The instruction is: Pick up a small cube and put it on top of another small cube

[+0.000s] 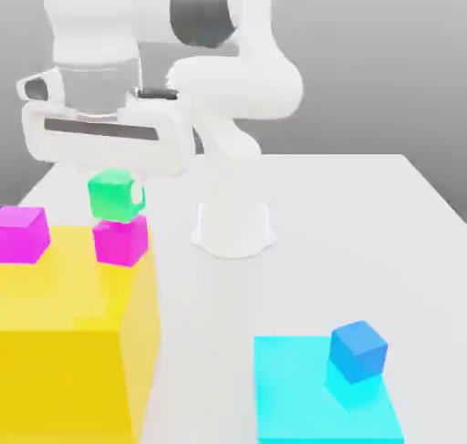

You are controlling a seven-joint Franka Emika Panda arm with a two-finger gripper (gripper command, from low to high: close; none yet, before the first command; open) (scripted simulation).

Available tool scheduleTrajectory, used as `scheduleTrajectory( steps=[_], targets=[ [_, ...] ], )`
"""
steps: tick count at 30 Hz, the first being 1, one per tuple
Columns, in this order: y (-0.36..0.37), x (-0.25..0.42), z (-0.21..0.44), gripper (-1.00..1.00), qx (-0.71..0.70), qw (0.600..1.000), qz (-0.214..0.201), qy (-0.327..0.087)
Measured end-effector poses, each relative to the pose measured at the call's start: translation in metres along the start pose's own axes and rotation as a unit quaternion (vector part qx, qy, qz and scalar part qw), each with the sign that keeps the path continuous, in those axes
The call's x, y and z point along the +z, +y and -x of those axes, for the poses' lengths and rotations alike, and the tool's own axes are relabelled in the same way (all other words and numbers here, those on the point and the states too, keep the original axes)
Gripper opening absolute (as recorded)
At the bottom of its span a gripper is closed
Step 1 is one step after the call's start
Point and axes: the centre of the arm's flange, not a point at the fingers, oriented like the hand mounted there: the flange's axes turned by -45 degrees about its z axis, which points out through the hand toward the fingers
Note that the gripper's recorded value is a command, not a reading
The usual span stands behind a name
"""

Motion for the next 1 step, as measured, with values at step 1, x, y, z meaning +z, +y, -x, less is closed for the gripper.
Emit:
scheduleTrajectory(
  steps=[1],
  targets=[
    [0.0000, 0.0000, 0.0000, 1.00, 0.000, 1.000, 0.000, 0.000]
  ],
)
